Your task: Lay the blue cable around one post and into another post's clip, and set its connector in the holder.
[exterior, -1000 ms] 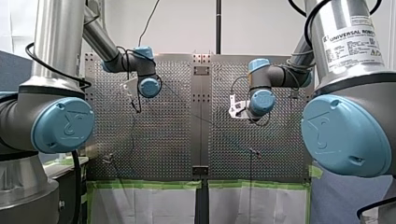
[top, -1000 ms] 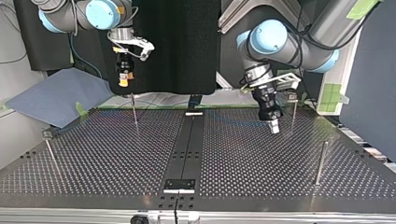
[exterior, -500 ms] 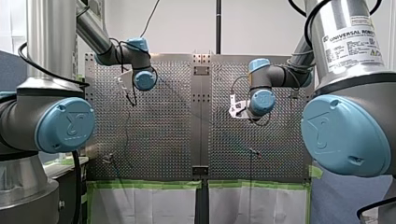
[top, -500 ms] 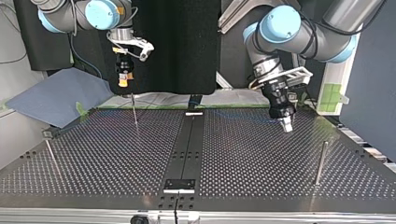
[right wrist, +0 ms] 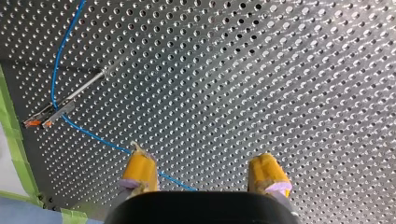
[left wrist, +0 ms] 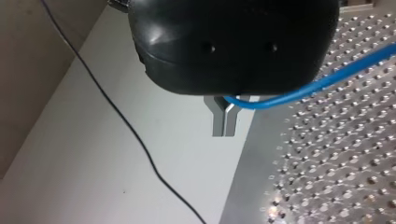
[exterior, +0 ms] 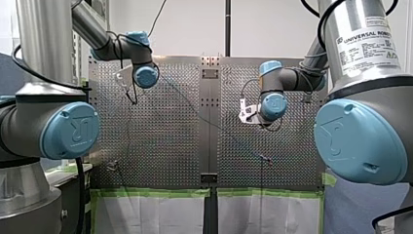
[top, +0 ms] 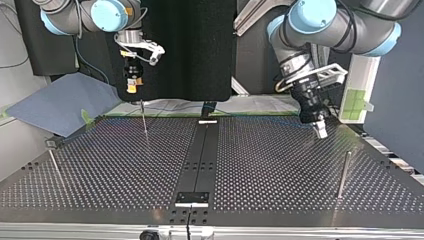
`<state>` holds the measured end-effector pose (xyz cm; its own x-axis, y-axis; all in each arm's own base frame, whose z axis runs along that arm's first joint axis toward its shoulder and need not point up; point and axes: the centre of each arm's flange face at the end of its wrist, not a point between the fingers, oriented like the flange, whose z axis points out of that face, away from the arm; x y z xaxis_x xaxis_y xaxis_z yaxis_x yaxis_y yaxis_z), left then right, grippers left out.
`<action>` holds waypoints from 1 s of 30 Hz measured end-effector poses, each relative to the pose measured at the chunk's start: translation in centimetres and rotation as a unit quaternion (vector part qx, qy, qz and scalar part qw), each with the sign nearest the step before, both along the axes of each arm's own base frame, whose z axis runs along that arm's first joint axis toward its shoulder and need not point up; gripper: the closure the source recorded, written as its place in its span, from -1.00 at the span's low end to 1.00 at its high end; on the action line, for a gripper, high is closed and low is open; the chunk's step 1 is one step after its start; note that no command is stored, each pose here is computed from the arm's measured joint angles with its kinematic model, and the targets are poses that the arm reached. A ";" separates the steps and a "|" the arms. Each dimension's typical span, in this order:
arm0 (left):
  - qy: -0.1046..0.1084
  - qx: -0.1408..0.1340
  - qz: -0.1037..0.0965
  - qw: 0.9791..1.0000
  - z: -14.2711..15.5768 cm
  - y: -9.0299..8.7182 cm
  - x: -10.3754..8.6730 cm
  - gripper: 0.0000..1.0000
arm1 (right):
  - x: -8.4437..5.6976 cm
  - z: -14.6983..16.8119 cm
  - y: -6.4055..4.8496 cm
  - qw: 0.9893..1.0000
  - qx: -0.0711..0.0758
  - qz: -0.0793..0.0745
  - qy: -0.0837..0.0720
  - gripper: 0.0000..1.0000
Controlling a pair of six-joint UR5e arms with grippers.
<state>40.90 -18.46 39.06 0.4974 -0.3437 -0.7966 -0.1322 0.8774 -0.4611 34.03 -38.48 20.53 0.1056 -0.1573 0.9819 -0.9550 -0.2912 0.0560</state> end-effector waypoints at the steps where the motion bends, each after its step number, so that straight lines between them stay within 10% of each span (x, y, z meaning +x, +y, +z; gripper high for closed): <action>1: -0.001 0.000 0.001 1.000 0.1 0.1 -0.1 1.00 | 0.0 0.0 0.0 1.000 0.000 0.000 0.000 -1.00; 20: 0.007 -0.006 0.034 0.999 -0.3 3.0 -1.0 1.00 | 0.0 0.0 0.0 1.000 0.000 0.000 0.000 -1.00; 30: -0.001 0.009 0.008 1.000 -1.5 2.8 0.9 1.00 | 0.0 0.1 0.0 1.000 -0.001 0.000 -0.001 -1.00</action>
